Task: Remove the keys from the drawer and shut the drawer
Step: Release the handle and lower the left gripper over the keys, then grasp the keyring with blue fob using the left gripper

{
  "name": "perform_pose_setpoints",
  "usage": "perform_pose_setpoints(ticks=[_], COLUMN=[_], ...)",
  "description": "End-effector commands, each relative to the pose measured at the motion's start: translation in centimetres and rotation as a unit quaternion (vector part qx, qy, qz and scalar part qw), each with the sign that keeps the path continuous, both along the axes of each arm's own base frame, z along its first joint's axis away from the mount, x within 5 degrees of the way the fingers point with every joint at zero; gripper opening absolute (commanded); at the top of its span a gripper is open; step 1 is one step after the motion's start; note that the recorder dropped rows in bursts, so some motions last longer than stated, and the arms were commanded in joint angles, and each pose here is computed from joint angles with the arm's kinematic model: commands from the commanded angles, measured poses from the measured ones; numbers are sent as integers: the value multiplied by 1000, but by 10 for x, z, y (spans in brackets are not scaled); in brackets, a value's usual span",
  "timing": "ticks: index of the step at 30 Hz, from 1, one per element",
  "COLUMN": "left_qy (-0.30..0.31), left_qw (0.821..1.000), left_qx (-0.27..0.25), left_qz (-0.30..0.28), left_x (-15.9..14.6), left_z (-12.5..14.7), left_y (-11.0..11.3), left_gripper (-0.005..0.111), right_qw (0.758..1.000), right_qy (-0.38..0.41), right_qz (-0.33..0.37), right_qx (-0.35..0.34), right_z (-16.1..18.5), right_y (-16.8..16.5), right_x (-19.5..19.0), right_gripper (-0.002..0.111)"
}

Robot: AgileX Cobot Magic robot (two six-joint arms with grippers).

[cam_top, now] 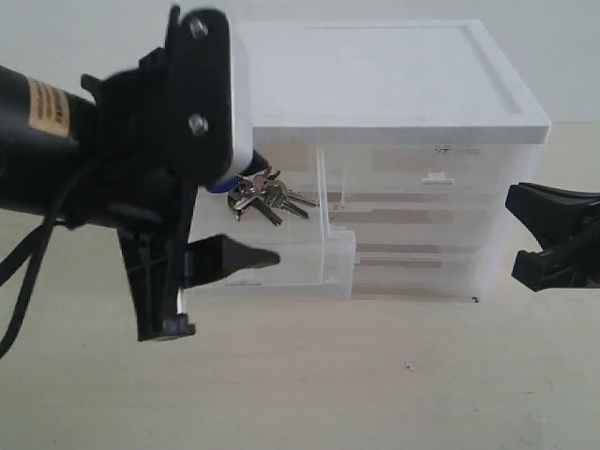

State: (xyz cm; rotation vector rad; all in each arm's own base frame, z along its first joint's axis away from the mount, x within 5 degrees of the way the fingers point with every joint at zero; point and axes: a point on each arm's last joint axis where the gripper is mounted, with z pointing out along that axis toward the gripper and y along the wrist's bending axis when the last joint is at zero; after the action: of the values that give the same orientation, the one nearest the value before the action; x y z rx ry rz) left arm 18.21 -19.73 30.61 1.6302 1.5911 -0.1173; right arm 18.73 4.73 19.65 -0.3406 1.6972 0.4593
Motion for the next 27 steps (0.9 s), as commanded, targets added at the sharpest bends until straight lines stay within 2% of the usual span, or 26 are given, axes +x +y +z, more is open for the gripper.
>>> perform_pose_setpoints(ticks=[1,5,9,11,14,16,18,21,22,24,27], left_qy=[75,110,103,103,109,86,46,-13,-22,-20,1], left_qw=[978,969,976,973,972,979,988,993,993,994,993], left_qx=[-186,-199,-137,-132,-123,-104,-79,-58,-52,-42,-38], left_qz=[66,97,132,156,170,153,125,103,100,99,109], left_x=[-12,-7,21,35,47,50,50,52,54,56,60], left_z=[30,23,-7,-20,-28,-26,-22,-15,-16,-20,-31], left_y=[-2,-5,-8,-8,-10,-10,-10,-7,-6,-7,-11], left_gripper=[60,58,58,58,58,56,49,31,30,35,56], right_qw=[1000,1000,1000,1000,1000,1000,1000,1000,1000,1000,1000], right_qy=[0,0,1,2,3,3,3,0,-1,-1,0], right_qz=[1,1,0,0,0,0,-1,0,0,0,0], right_qx=[-2,-2,-2,-3,-3,-3,-3,-1,0,0,-1], right_z=[0,0,0,0,0,0,0,0,0,0,0], right_y=[0,0,0,0,0,0,0,0,0,0,0], right_x=[1,1,1,1,1,1,1,1,1,1,1], right_gripper=[0,0,0,0,0,0,0,0,0,0,0])
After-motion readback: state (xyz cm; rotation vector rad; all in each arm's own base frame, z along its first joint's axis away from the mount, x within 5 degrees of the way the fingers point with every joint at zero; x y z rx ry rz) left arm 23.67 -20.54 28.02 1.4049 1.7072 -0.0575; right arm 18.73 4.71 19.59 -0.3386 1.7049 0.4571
